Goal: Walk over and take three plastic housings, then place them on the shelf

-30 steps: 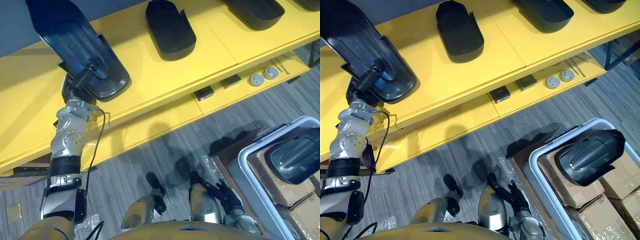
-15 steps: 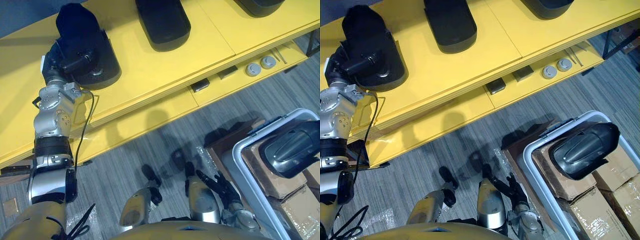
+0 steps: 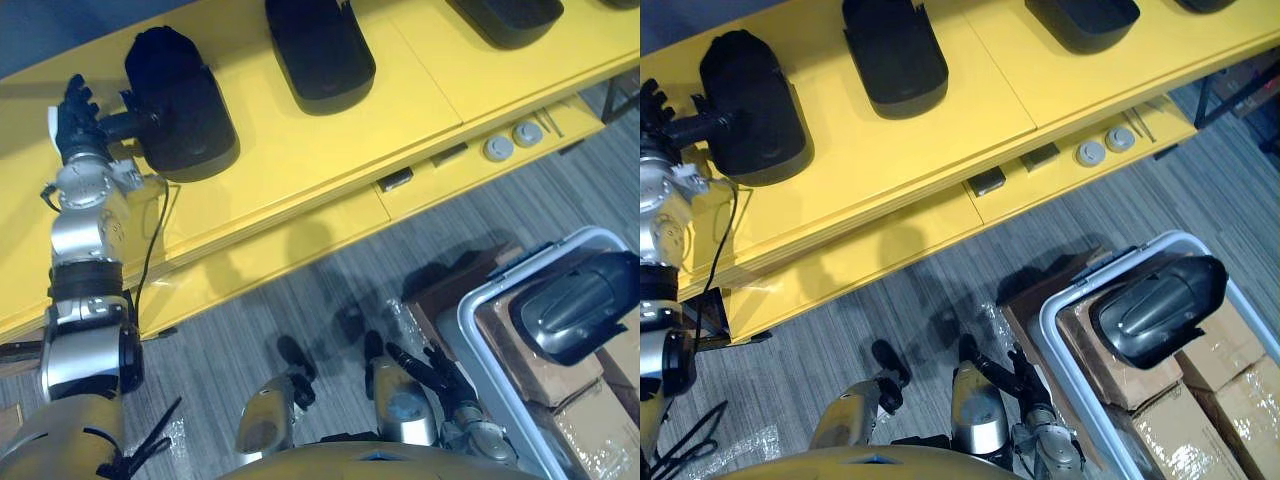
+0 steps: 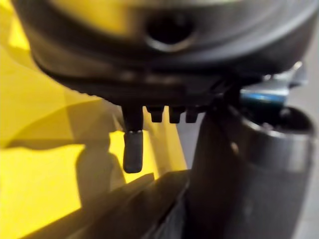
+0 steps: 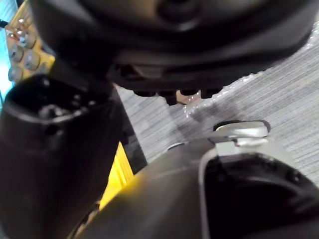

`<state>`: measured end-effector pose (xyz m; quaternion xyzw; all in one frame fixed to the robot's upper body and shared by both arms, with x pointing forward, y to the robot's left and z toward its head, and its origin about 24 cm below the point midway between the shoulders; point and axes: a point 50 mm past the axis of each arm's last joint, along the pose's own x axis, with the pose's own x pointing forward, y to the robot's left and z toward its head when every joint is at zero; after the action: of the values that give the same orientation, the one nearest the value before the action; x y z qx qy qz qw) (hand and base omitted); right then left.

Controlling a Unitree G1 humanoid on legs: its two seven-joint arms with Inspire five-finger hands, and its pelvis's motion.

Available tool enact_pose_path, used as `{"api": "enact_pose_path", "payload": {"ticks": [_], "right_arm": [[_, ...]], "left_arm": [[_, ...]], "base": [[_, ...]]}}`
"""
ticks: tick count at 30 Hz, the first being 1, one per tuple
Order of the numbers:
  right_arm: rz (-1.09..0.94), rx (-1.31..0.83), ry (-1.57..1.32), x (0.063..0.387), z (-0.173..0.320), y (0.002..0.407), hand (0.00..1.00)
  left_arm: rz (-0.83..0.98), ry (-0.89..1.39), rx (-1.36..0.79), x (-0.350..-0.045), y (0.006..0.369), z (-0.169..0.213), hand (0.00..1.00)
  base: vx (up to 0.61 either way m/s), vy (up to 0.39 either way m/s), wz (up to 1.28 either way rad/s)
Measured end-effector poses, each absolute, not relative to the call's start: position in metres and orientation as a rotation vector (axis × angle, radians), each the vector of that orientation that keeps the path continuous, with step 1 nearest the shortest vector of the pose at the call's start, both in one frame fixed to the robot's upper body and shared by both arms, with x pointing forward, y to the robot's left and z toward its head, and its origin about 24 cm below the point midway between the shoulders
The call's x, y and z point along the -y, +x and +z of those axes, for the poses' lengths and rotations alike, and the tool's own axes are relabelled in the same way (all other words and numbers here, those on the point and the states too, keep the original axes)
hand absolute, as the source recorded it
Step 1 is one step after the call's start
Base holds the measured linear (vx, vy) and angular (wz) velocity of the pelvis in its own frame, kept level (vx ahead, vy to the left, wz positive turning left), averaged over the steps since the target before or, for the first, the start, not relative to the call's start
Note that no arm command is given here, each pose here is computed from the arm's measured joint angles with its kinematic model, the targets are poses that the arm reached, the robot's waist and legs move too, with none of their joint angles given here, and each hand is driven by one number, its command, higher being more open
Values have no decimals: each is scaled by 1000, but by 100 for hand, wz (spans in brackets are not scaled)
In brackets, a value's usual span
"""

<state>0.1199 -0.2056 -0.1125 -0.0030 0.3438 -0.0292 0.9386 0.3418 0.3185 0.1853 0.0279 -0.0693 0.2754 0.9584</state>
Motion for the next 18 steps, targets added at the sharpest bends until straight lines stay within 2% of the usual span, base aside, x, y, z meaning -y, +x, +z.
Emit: {"api": "enact_pose_path", "payload": {"ticks": [6, 8, 13, 18], "right_arm": [[-3, -718, -59, 206, -116, 120, 100], [-45, -750, -55, 213, -120, 114, 100], [-217, -813, 54, 220, -133, 89, 100], [-324, -832, 76, 238, -135, 74, 100]], "left_arm": [[589, 44, 129, -301, 291, 117, 100], [594, 22, 151, -283, 265, 97, 100], [458, 122, 153, -243, 235, 75, 100], [357, 175, 98, -232, 224, 58, 100]], "base": [[-41, -102, -13], [53, -20, -10], [121, 59, 64], [123, 40, 54]]}}
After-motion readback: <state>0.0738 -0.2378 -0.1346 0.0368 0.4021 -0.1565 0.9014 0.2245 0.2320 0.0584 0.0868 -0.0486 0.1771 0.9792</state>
